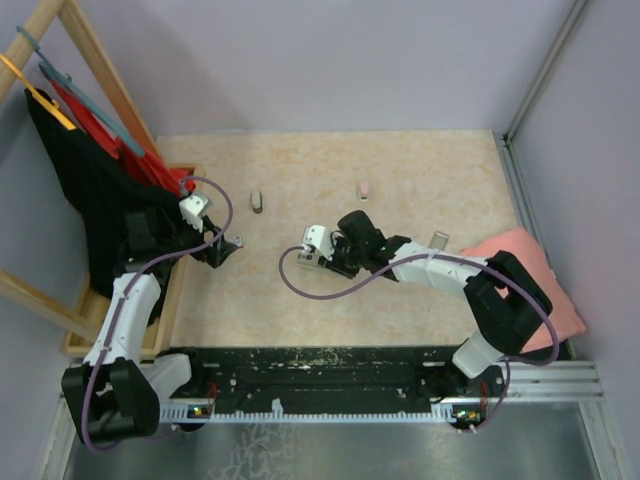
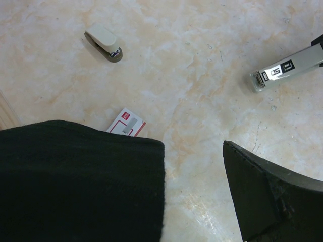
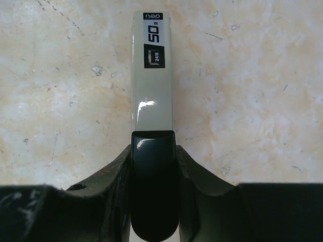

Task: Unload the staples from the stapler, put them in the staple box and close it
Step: Place the stapler at the center of the board.

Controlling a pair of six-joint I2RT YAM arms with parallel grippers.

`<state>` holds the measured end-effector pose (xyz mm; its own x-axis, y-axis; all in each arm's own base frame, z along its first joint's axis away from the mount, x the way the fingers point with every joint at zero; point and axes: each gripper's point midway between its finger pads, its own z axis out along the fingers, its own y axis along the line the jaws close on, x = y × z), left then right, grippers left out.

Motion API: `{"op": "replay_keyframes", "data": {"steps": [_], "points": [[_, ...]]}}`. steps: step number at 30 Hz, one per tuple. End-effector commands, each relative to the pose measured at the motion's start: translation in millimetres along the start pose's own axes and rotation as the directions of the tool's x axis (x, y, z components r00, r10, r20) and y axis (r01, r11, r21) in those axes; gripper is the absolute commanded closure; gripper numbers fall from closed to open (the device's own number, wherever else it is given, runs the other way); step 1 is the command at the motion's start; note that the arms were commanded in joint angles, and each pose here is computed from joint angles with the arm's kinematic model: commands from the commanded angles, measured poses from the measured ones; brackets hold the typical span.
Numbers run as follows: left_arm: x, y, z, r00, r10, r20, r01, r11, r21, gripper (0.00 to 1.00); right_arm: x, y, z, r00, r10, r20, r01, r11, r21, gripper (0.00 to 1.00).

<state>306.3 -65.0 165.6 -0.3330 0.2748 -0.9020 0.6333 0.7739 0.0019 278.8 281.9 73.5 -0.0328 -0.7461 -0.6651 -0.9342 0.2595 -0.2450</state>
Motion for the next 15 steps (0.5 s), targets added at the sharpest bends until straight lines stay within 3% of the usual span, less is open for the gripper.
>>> {"op": "replay_keyframes", "data": {"steps": [1,15], "points": [[-5,-2,-1,0.999,0.037,0.026,-0.037,0.999,0.010,0.00,-40,-12,5,0.987,-0.075,0.139,0.068,0.996,0.056,1.00],[-6,-3,-2,0.999,0.043,0.030,-0.043,0.999,0.010,0.00,-24,-6,23,0.994,-0.073,0.083,0.071,0.997,0.035,1.00]]}}
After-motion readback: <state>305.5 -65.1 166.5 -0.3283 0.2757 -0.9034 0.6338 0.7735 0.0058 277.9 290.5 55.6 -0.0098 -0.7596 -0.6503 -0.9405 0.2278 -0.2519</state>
